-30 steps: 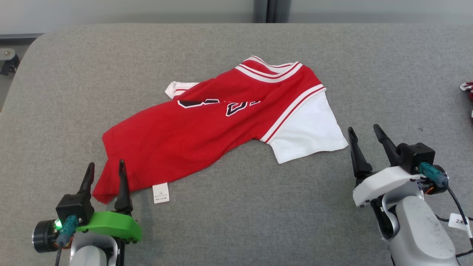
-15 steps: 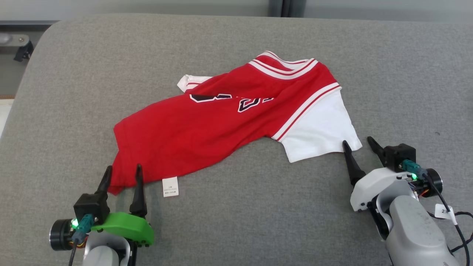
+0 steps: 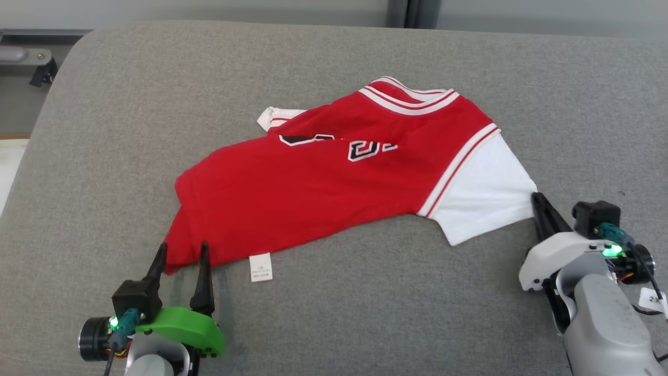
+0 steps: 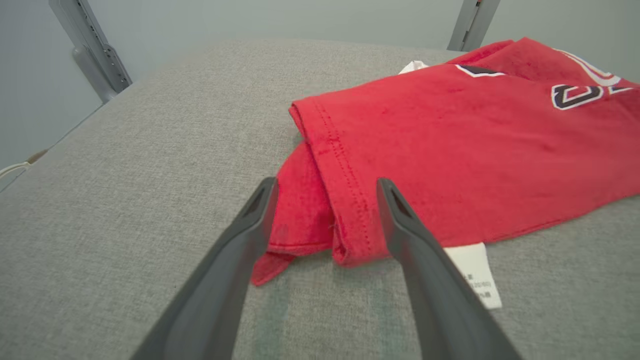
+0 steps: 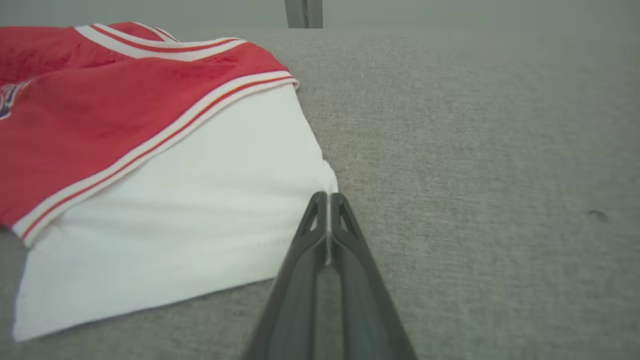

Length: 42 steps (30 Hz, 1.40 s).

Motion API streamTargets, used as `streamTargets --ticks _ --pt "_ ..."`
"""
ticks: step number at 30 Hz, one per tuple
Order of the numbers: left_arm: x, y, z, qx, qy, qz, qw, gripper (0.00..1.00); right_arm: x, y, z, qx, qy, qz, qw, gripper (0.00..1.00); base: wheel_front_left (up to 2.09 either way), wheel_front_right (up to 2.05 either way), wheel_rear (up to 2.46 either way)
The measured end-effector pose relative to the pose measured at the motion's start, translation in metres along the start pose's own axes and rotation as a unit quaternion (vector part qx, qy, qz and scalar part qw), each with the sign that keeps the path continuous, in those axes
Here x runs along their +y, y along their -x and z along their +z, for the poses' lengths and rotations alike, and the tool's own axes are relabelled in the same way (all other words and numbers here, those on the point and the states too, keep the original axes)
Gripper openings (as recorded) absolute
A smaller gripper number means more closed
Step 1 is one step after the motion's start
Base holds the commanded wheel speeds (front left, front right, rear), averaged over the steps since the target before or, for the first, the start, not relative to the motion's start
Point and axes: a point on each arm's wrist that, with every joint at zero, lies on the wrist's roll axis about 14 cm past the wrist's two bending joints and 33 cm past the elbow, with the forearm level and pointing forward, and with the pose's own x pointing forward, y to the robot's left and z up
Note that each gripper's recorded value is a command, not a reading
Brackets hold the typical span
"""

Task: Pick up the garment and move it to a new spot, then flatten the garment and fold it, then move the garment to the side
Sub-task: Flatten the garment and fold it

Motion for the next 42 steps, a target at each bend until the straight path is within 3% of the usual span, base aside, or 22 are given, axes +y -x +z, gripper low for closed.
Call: streamTargets --ticks 14,15,16,17,25,33,42 --pt "-0.035 0.009 -0.014 0.018 0.002 -0.053 0.998 1.00 -0.067 0.043 0.003 -0.023 -0.007 -0.097 0.995 0.00 0.00 0.00 0.00" --pt "-0.036 0.010 -0.014 0.018 0.002 -0.055 0.998 1.00 -0.068 0.046 0.005 -0.027 -0.008 -0.100 0.995 0.05 0.00 0.00 0.00" --pt "-0.037 0.010 -0.013 0.017 0.001 -0.057 0.998 1.00 -0.069 0.047 0.010 -0.035 -0.009 -0.099 0.994 0.67 0.00 0.00 0.00" --pt "-0.039 0.009 -0.011 0.013 0.000 -0.060 0.998 1.00 -0.068 0.048 0.016 -0.046 -0.008 -0.097 0.994 1.00 0.00 0.00 0.00" --pt "-0.059 0.007 0.011 -0.023 -0.013 -0.091 0.996 1.00 -0.050 0.064 0.075 -0.144 0.008 -0.064 0.987 1.00 0.00 0.00 0.00" --pt "-0.070 0.018 0.016 -0.034 -0.022 -0.106 0.994 1.00 -0.040 0.083 0.074 -0.148 0.008 -0.050 0.988 1.00 0.00 0.00 0.00" --pt "-0.087 0.032 -0.026 0.032 0.002 -0.133 0.991 1.00 -0.039 0.087 0.065 -0.137 0.007 -0.048 0.989 1.00 0.00 0.00 0.00"
